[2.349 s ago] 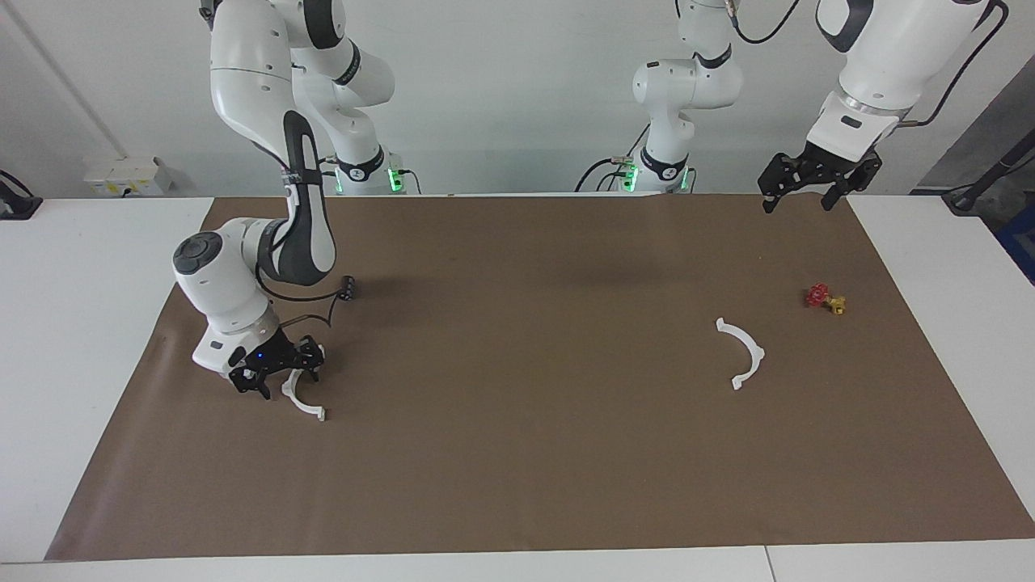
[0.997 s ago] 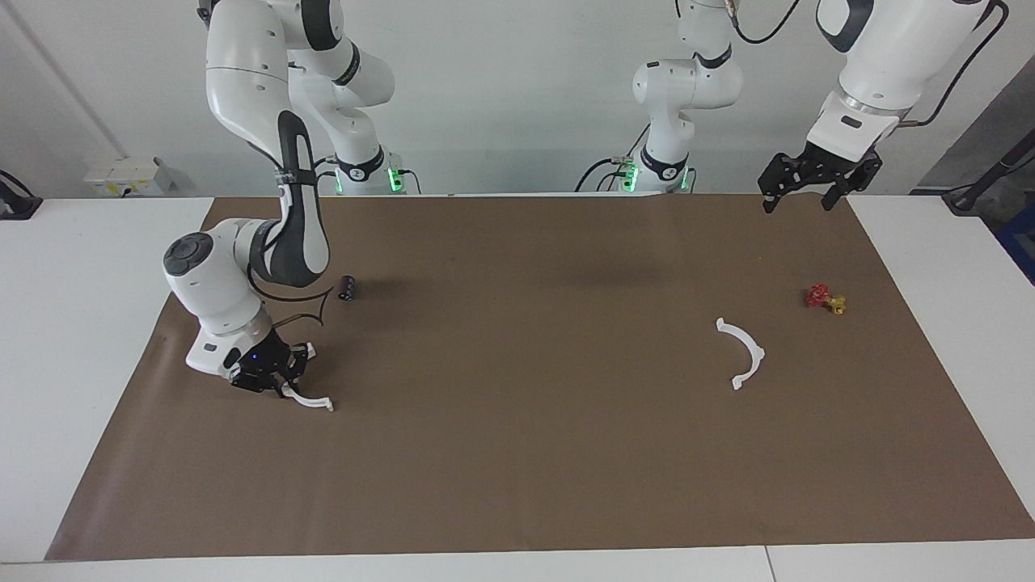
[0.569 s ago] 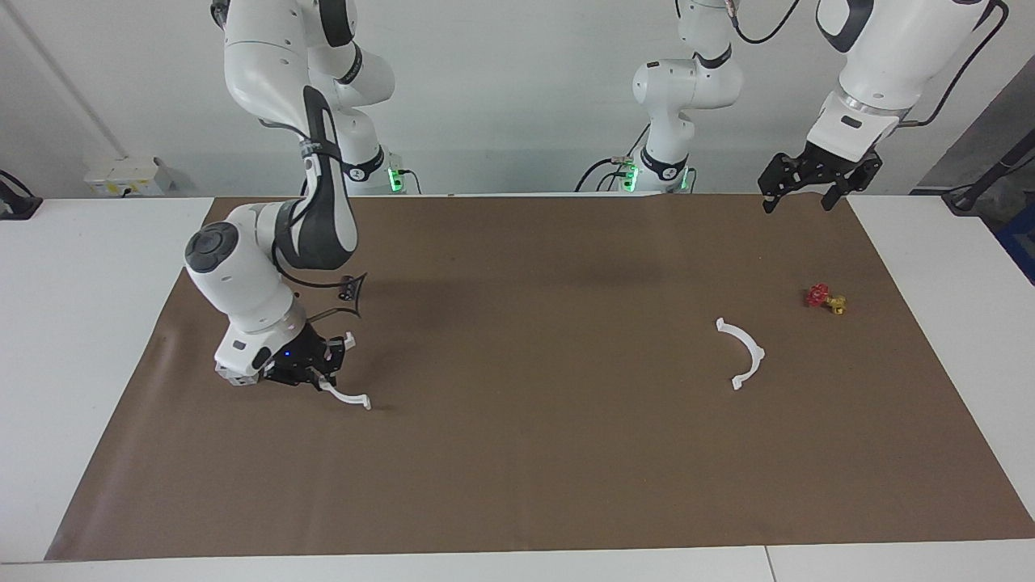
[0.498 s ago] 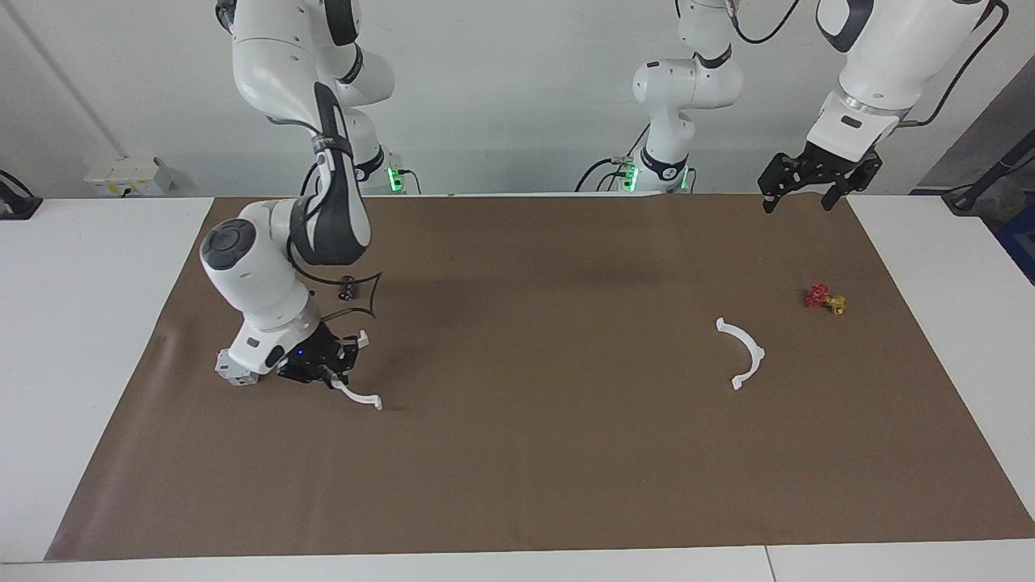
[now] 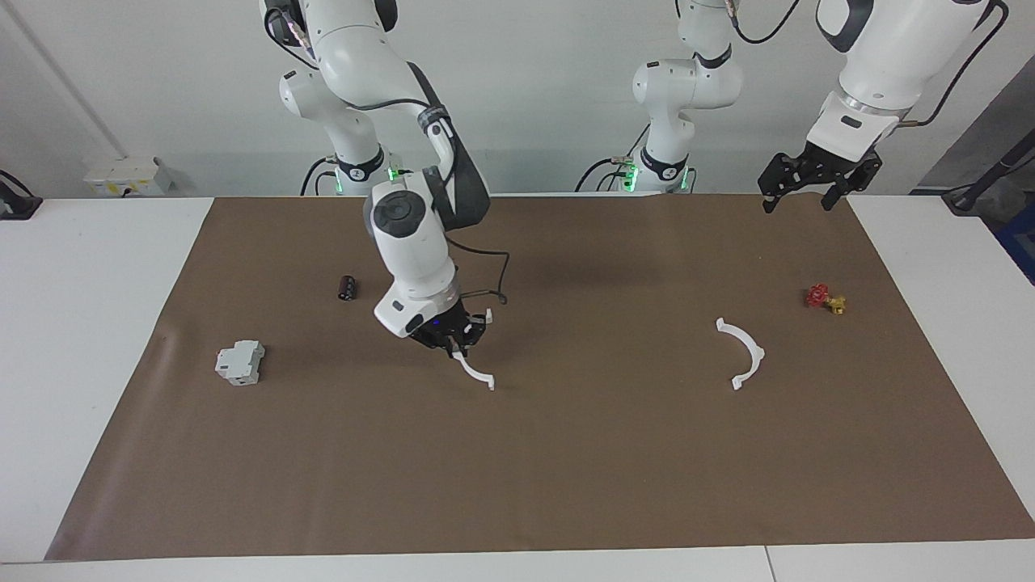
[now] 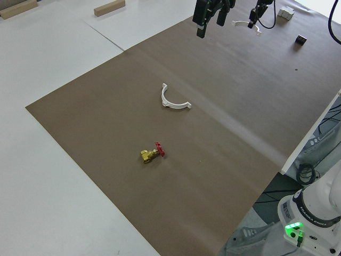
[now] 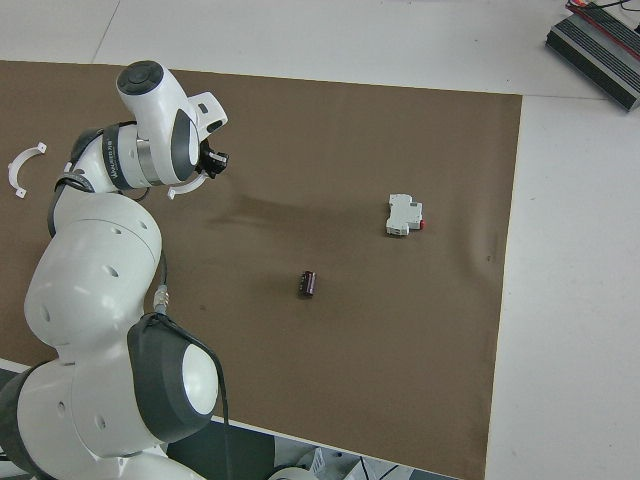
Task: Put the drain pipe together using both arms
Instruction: 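Carry the half-ring with the right gripper to the table center and lower it, then open the right gripper and withdraw while the left gripper reaches the other half-ring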
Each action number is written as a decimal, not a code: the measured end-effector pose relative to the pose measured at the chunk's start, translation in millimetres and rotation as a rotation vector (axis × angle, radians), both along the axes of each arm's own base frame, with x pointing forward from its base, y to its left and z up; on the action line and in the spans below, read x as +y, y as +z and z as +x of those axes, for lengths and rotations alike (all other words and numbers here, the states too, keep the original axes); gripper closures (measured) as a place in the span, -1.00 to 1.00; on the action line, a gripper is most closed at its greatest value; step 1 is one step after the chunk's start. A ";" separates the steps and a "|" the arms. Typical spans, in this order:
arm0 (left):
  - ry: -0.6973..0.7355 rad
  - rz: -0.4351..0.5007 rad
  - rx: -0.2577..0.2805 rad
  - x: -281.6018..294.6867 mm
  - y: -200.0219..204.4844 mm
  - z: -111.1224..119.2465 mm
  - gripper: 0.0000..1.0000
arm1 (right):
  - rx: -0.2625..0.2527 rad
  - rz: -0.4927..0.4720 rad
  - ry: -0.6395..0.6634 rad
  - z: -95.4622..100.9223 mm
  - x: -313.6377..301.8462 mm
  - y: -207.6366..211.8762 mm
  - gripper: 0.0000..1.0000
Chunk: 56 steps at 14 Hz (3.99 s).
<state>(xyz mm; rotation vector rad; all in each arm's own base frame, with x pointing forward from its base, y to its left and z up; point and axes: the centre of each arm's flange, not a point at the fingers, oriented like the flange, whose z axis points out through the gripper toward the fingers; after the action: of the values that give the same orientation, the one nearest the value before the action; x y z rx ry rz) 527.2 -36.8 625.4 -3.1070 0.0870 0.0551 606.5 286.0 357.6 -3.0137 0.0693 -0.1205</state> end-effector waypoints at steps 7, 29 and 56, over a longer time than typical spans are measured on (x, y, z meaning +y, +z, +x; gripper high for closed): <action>0.000 0.000 0.000 0.0 0.0 0.0 -1.00 | -0.036 -0.061 0.055 -27.3 64.5 -33.5 0.59; 0.000 0.000 0.000 0.0 0.0 0.0 -1.00 | -0.014 -0.078 0.072 -54.6 78.8 -65.9 0.59; 0.289 -0.045 -0.239 11.2 -257.5 29.3 -1.00 | 0.235 -0.089 0.003 -42.8 -286.3 152.4 -1.00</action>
<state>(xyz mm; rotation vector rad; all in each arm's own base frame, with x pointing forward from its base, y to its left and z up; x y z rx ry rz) 556.6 -25.5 367.9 -3.1149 -0.3708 -0.3143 563.8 -0.3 510.0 -3.1012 0.0834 0.2376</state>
